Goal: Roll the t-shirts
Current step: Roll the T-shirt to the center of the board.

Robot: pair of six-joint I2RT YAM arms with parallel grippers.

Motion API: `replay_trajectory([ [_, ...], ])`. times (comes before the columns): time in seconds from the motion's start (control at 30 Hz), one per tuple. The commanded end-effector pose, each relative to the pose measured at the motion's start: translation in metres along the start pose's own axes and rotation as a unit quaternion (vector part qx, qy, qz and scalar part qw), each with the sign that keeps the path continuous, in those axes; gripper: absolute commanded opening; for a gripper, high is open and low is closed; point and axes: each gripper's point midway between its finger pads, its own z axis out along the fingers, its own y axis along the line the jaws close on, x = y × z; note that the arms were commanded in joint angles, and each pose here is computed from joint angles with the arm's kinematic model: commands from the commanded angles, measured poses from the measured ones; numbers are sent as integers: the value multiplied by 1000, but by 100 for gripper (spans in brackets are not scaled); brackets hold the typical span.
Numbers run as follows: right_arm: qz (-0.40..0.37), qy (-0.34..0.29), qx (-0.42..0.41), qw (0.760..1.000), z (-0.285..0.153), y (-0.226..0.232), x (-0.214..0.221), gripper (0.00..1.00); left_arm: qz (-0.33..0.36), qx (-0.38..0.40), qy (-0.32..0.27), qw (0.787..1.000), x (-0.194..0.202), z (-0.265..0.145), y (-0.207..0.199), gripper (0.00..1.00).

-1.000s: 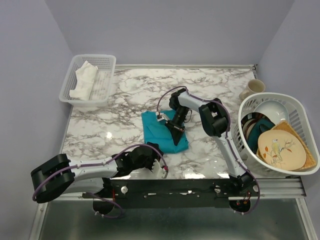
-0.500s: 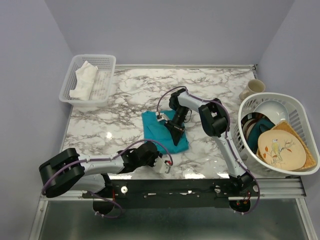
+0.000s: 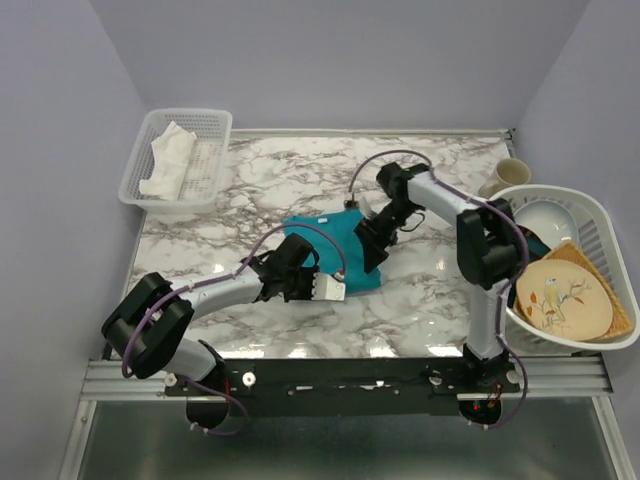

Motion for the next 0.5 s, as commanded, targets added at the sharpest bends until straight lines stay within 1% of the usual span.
replay_trajectory([
  [0.0, -145, -134, 175, 965, -42, -25, -10, 100, -85, 155, -20, 984, 9, -9, -56, 1],
  [0.03, -203, -158, 206, 944, -59, -9, -15, 100, -80, 167, -34, 982, 4, -11, -58, 1],
  [0.07, -238, -176, 223, 929, -60, -10, -18, 100, -82, 170, -38, 981, 3, -12, -58, 1],
  [0.1, -250, -166, 213, 930, -45, -6, 0, 100, -88, 170, -43, 981, 2, -13, -56, 1],
  [0.13, -299, -172, 226, 911, -51, 8, -1, 100, -91, 172, -47, 980, 1, -13, -55, 2],
  [0.17, -325, -177, 249, 895, -54, 8, -7, 100, -93, 172, -50, 979, -1, -13, -54, 2],
  [0.2, -352, -176, 250, 885, -48, 19, -10, 100, -99, 173, -53, 978, -1, -14, -51, 2],
  [0.23, -377, -166, 247, 877, -37, 22, -1, 100, -103, 175, -59, 977, -3, -15, -50, 2],
  [0.27, -410, -176, 263, 855, -43, 32, -8, 100, -112, 188, -73, 973, -7, -17, -52, 3],
  [0.3, -437, -170, 260, 844, -31, 42, -9, 100, -117, 189, -77, 972, -10, -17, -48, 3],
  [0.33, -451, -161, 258, 839, -20, 42, -1, 100, -126, 191, -80, 970, -10, -18, -46, 3],
  [0.37, -474, -164, 262, 825, -19, 48, -4, 100, -131, 198, -90, 967, -13, -20, -47, 4],
  [0.43, -506, -152, 250, 812, -4, 58, -2, 100, -136, 200, -101, 965, -16, -21, -41, 5],
  [0.47, -513, -146, 241, 811, 3, 60, 2, 100, -142, 208, -102, 962, -16, -23, -43, 6],
])
